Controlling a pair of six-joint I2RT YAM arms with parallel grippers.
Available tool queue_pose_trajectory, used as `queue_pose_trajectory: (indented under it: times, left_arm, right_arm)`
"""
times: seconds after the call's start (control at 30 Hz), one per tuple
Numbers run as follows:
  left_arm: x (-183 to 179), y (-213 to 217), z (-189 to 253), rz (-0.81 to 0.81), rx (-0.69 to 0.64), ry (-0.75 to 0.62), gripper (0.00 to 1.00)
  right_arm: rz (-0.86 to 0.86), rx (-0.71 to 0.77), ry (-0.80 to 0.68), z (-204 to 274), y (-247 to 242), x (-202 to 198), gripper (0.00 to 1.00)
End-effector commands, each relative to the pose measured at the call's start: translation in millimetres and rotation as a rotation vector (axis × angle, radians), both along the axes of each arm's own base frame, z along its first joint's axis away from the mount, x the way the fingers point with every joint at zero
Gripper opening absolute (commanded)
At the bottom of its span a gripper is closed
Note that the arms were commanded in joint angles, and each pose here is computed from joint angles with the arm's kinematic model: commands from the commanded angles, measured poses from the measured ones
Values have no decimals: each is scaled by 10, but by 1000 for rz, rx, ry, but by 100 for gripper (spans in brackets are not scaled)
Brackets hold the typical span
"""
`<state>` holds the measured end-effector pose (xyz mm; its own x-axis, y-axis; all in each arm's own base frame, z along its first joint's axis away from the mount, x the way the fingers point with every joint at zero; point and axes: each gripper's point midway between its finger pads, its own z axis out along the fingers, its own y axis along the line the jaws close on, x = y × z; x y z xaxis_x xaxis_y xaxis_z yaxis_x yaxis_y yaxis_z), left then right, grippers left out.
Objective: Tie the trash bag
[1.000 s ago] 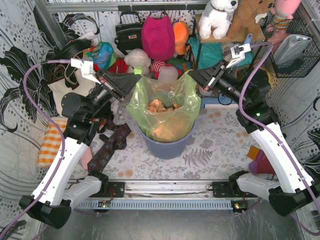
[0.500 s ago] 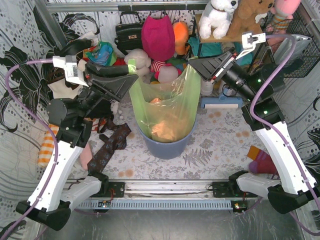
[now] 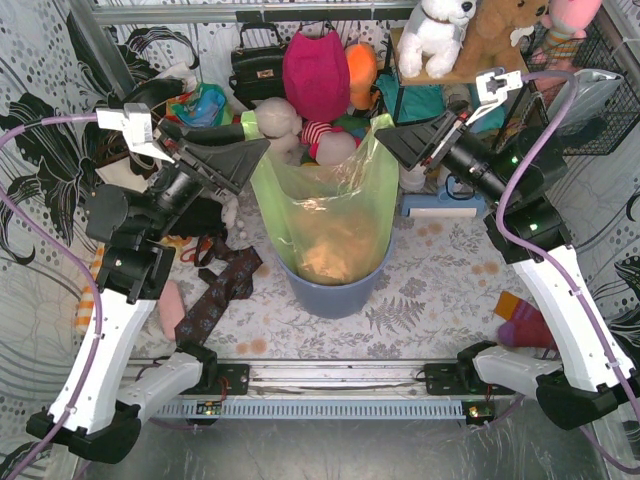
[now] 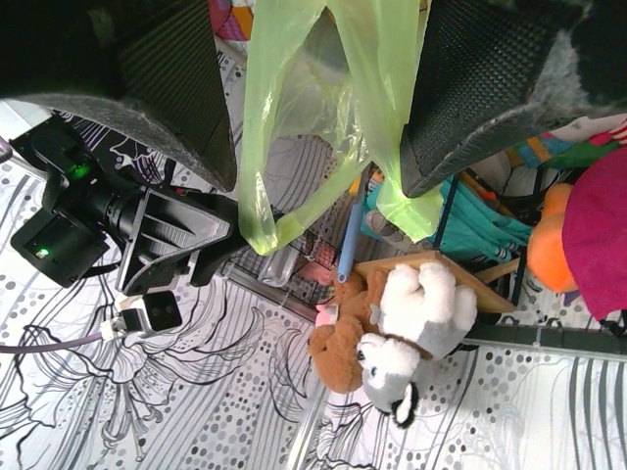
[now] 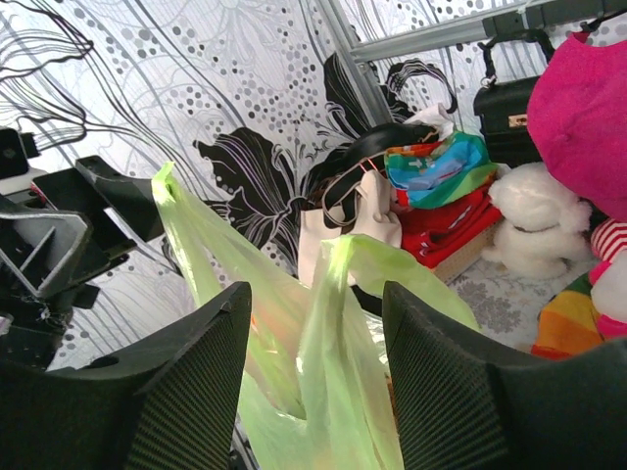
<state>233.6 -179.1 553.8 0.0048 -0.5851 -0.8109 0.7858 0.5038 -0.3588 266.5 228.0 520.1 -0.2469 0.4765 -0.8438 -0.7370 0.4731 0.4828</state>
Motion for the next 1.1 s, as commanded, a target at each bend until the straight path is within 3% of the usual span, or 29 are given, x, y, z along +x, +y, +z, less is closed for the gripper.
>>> queue_pose_trajectory:
  times: [0.0, 0.27, 0.53, 0.77, 0.9, 1.07]
  left_arm:
    - [5, 114, 116, 72, 0, -15, 76]
    - [-4, 143, 191, 86, -2, -12, 78]
    - [196, 308, 68, 205, -22, 132, 80]
    - [392, 175, -29, 170, 16, 226, 77]
    - [435, 110, -55, 142, 24, 235, 72]
    - [455, 70, -76, 123, 32, 241, 59]
  right_arm:
    - [-28, -8, -67, 163, -77, -76, 56]
    - [-53, -53, -96, 239, -136, -117, 61]
    - [-157, -92, 48, 145, -262, 37, 63]
    - [-131, -127, 133, 79, -180, 116, 84]
    - [-88, -142, 147, 51, -81, 169, 84]
    - [-51, -147, 150, 43, -13, 176, 70]
